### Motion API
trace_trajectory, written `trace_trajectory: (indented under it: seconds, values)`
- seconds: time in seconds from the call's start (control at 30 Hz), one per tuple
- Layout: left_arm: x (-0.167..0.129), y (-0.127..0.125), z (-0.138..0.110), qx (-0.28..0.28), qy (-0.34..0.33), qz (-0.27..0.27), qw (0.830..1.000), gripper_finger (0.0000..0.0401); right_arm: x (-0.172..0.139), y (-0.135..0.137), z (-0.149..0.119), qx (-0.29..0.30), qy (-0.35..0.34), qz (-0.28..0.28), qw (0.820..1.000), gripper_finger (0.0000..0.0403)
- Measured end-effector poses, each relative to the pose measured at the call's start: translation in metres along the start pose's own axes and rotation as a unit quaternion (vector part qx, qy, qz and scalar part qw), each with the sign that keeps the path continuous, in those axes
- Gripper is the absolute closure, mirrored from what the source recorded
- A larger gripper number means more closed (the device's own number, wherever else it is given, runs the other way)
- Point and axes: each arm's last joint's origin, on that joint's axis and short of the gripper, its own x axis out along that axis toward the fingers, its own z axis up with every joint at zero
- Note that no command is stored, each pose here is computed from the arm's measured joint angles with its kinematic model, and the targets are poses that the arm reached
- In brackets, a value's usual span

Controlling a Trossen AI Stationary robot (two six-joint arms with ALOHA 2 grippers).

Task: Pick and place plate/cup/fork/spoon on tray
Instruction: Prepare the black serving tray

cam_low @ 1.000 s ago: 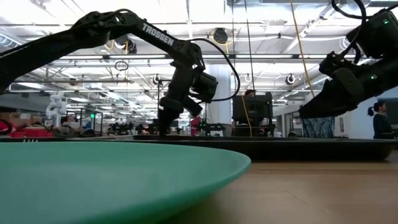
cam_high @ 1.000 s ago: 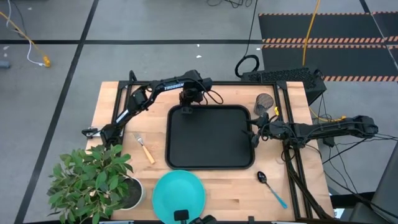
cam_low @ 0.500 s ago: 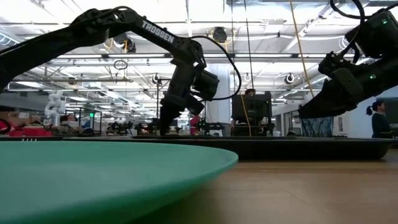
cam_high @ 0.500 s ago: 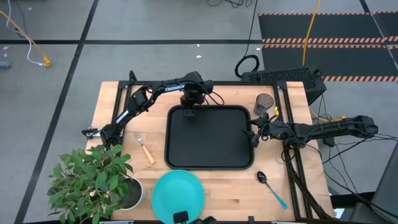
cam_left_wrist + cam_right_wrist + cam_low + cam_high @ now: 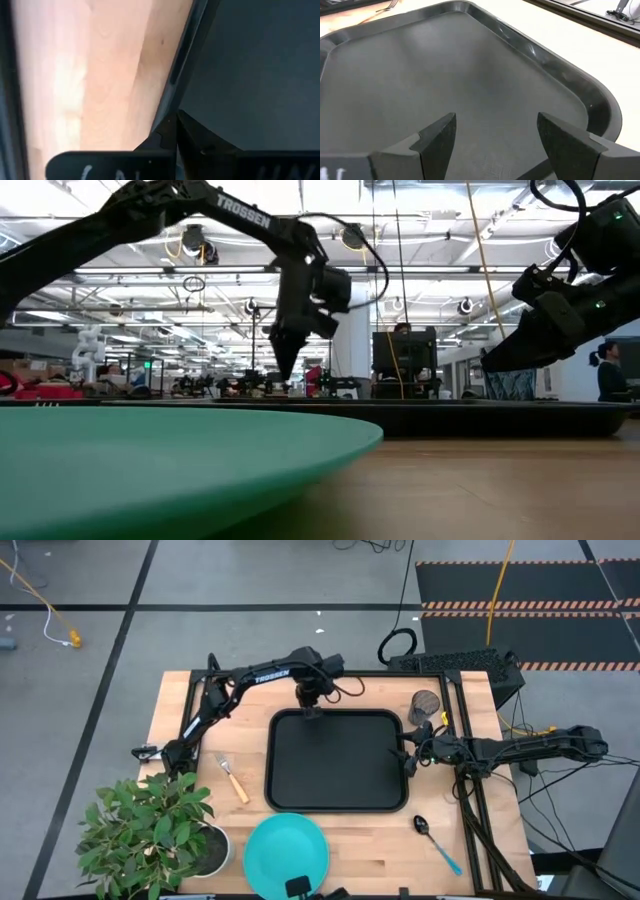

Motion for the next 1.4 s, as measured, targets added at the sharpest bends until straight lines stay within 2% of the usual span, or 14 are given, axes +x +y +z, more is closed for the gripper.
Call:
trace_trajectory:
  seconds: [0.23,0.53,0.7,0.9,1.13,1.4]
  values:
    - [-0.014,-0.005,-0.007,0.014,0.002,-0.005,1.0,0.0397,0.0,0.0,0.0,0.002,0.001,0.0,1.0,0.0132]
    - [-0.02,-0.01,0.006,0.033,-0.077,-0.015,0.996,0.0393,0.0,0.0,-0.004,0.003,0.022,0.006,1.0,0.0132]
    - [-0.005,-0.01,0.007,0.037,-0.077,-0.041,0.995,0.0379,0.0,-0.001,-0.004,0.004,0.024,0.006,1.0,0.0132]
    - [0.023,-0.011,0.006,0.036,-0.07,-0.038,0.996,0.0325,0.0,-0.001,-0.004,0.005,0.023,0.006,1.0,0.0132]
    - [0.03,-0.01,0.002,0.044,-0.047,-0.017,0.998,0.0249,0.0,0.0,-0.003,-0.005,0.017,0.007,1.0,0.0132]
    - [0.032,-0.009,0.003,0.085,-0.048,0.008,0.995,0.0222,0.0,-0.001,-0.004,-0.002,0.024,0.006,1.0,0.0132]
